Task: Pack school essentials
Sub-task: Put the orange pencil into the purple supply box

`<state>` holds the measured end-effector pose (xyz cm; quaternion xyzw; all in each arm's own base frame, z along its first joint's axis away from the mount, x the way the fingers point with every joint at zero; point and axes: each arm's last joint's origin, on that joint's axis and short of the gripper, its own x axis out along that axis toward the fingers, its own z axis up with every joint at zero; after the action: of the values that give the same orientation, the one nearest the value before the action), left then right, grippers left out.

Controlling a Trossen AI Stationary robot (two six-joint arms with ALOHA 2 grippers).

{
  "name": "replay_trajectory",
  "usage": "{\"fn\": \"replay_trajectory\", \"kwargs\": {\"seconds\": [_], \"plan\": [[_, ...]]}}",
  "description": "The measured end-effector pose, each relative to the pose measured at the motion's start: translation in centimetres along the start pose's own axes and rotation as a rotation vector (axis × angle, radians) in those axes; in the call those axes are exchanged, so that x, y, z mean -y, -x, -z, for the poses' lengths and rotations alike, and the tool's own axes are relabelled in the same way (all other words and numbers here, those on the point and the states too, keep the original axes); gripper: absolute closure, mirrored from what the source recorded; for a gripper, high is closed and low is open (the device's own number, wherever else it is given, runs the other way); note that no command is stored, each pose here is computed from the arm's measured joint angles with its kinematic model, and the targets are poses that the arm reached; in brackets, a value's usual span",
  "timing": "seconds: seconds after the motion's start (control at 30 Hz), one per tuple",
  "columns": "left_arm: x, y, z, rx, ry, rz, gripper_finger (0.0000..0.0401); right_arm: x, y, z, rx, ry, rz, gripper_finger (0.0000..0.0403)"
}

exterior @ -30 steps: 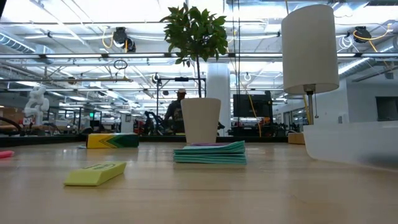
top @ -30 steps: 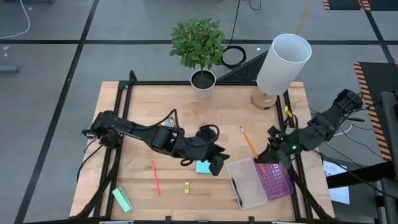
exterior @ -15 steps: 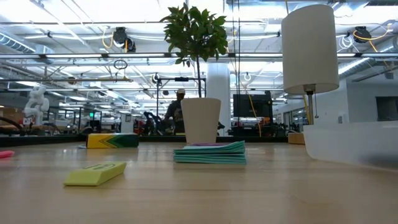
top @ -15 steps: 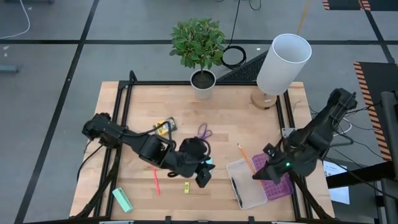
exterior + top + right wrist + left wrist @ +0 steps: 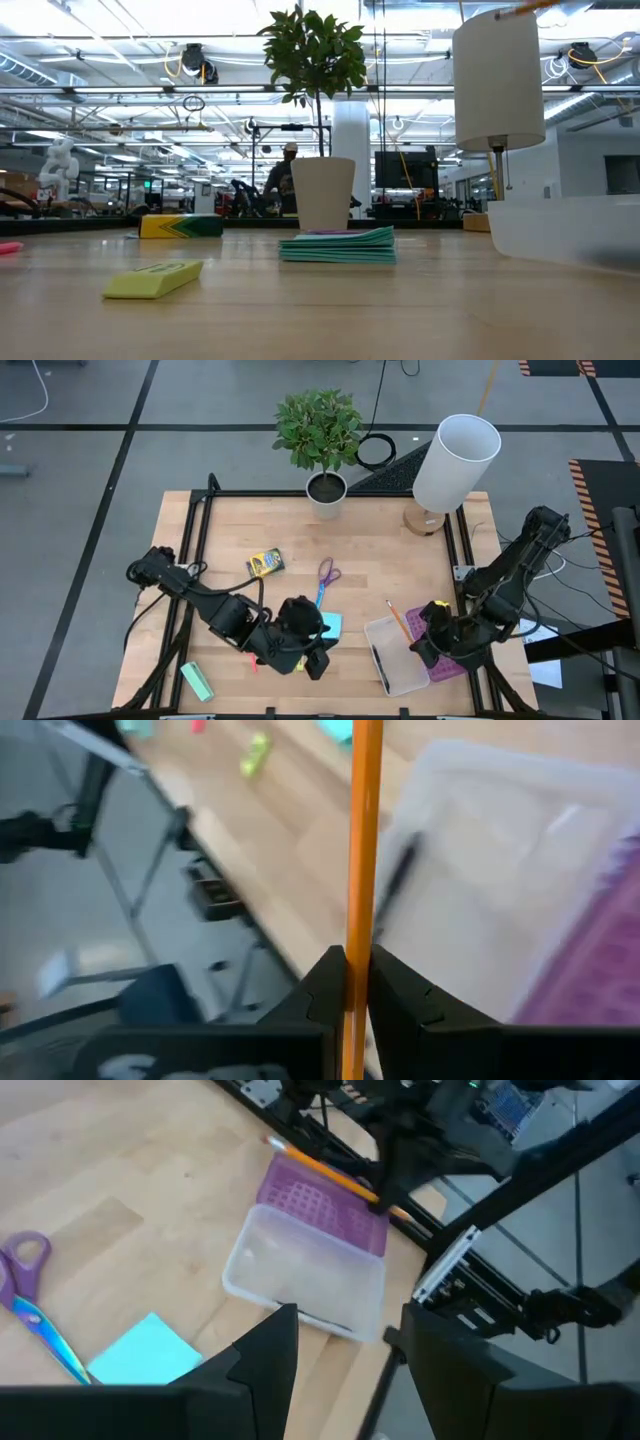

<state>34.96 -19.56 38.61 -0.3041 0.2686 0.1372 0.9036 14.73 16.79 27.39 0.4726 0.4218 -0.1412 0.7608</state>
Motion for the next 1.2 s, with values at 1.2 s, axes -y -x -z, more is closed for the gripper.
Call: {"fn": "replay_trajectory", "kwargs": {"seconds": [1.2], "plan": [[0.6, 0.6, 0.8, 0.043, 0.000, -0.004, 0.0219, 4.5, -7.5, 2.8, -0.108, -0.215, -0.046, 0.0381]]}}
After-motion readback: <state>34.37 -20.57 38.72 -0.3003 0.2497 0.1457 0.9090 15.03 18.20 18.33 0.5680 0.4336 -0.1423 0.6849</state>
